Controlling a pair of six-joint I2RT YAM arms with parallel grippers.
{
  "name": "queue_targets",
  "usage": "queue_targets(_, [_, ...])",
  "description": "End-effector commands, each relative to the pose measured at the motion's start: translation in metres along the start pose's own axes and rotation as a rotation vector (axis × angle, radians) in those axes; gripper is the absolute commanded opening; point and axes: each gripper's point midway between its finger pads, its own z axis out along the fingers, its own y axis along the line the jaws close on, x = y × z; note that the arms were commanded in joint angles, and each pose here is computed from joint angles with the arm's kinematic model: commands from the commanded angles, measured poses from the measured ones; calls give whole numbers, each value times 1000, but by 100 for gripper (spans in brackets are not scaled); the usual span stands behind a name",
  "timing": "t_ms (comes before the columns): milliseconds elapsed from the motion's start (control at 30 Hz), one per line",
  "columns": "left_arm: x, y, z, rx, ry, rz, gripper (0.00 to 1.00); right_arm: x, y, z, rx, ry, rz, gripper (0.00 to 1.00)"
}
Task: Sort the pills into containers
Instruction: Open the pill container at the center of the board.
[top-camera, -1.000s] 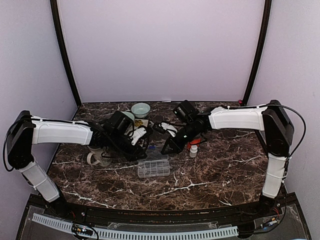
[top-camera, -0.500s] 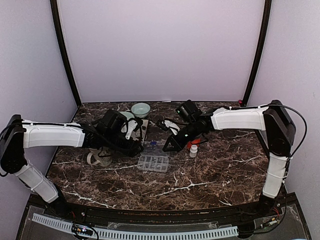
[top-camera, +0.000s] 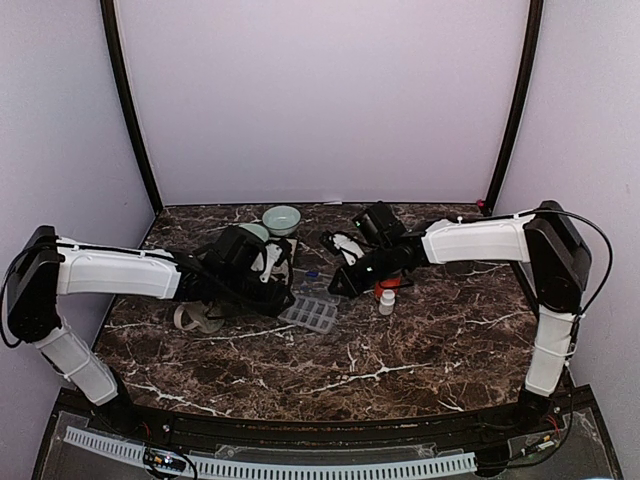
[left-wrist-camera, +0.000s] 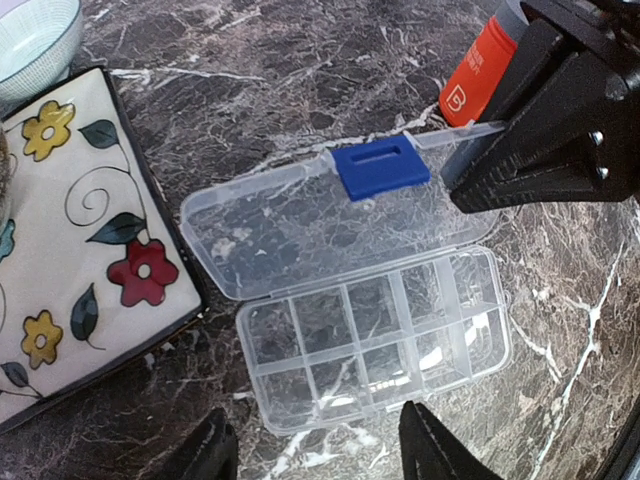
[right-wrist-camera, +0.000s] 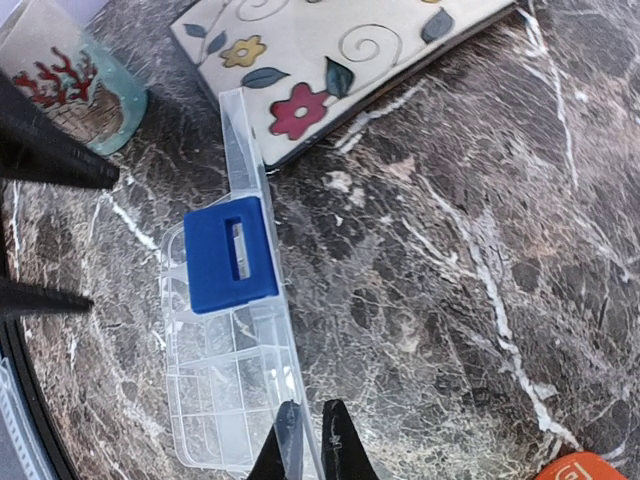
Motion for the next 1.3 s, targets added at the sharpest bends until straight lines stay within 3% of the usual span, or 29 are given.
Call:
queue_targets(0, [-4, -7, 11, -28, 10, -7, 58, 4, -16, 5, 74, -19, 62, 0])
queue_targets(267, [2, -4, 27, -89, 44, -6, 58, 23, -24, 2, 139, -2, 104, 5])
queue_targets(667, [5, -2, 37, -103, 61, 7, 59, 18, -15, -13, 166, -9, 70, 45])
queue_targets(967, [-4, 1, 21, -122, 23, -8, 58, -8, 11, -57, 194, -50, 9, 47])
queue_targets(1000, [-6, 1, 17, -123, 15, -11, 59, -16, 15, -67, 205, -71, -6, 48])
queue_targets(1067, [-9, 2, 11, -129, -1, -12, 58, -38, 18, -88, 250, -149, -30, 61])
queue_targets(1133, [-12, 3, 6, -132, -18, -9, 58, -68, 8, -114, 342, -281, -8, 80])
queue_targets(1167, [-13, 3, 5, -135, -22, -6, 59, -81, 0, -124, 383, -354, 31, 95])
queue_targets(1267, [-13, 4, 2, -138, -26, -3, 59, -118, -9, -171, 393, -588, 119, 100])
